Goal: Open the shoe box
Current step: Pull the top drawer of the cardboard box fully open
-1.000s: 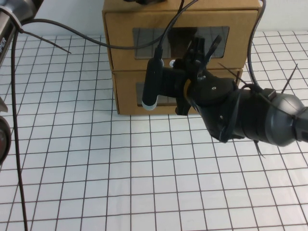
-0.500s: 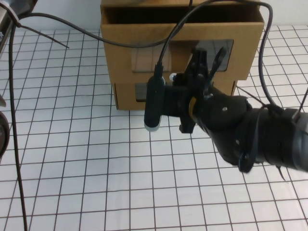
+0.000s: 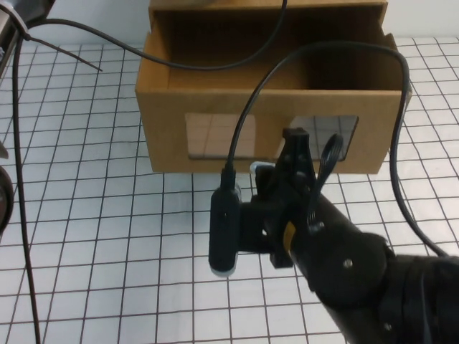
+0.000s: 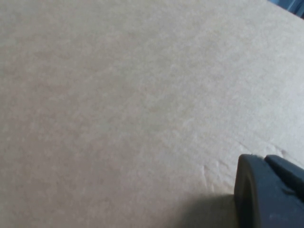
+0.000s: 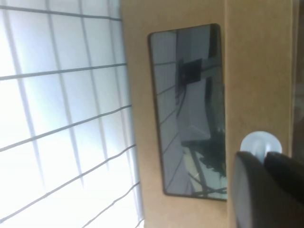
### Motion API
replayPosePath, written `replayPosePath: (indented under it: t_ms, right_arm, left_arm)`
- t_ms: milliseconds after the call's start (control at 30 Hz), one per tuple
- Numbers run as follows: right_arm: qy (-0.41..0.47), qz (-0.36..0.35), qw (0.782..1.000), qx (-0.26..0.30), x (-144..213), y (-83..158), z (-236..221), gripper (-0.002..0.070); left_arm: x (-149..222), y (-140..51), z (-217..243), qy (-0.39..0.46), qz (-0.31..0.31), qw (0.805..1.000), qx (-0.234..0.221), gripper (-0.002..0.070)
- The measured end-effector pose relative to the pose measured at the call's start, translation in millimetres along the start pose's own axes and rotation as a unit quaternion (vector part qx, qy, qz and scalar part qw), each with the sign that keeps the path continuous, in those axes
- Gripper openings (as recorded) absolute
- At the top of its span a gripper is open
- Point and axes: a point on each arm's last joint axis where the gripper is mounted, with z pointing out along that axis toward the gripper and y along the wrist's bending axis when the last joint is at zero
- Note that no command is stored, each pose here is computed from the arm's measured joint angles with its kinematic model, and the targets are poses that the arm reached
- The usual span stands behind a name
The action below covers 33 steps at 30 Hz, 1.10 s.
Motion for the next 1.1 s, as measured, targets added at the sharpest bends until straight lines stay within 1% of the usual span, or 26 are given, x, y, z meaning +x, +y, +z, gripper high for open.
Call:
replayPosePath:
  t_ms: [300,433,567,633,700,733,867,900,933,1000,1100]
  right_arm:
    - [0.01,-0.001,1.0,-0.016,-1,21,-27,0.0007]
    - [0.011,0.008,1.0,-0.026,1,23,-31,0.0007]
    - [0.012,0.02,0.999,-0.023,2,21,-33,0.0008]
    - [0.013,0.027,0.999,-0.021,2,20,-33,0.0022]
    - [0.015,0.033,0.999,-0.019,3,20,-33,0.006]
    - [0.016,0.034,0.999,-0.018,3,20,-33,0.0095]
    - [0.022,0.042,0.999,-0.019,4,19,-34,0.0298]
    - [0.023,0.045,0.998,-0.021,4,20,-34,0.0344]
    - [0.025,0.049,0.998,-0.023,5,20,-34,0.0377]
    - [0.03,0.054,0.998,-0.026,6,20,-34,0.0398]
    - [0.037,0.066,0.997,-0.031,6,21,-38,0.0372]
  left_arm:
    - [0,-0.2,0,0.002,-0.002,1.0,0.001,-0.0003]
    - [1,-0.4,0,0.003,-0.006,1.0,0.002,-0.0003]
    - [1,-0.5,0,0.004,-0.008,1.0,0.003,-0.0003]
    - [1,-0.6,0,0.005,-0.01,1.0,0.003,-0.0003]
    - [1,-0.6,0,0.005,-0.012,1.0,0.003,-0.0003]
    - [1,-0.7,0,0.005,-0.013,1.0,0.004,-0.0003]
    - [2,-1.3,0,0.011,-0.014,1.0,0.007,-0.0003]
    - [2,-1.4,0,0.011,-0.014,1.0,0.008,-0.0004]
    - [2,-1.7,0,0.013,-0.014,1.0,0.009,-0.0003]
    - [2,-2.4,-1,0.014,-0.014,1.0,0.01,-0.0003]
    - [2,-4.0,-3,0.017,-0.014,1.0,0.014,-0.0003]
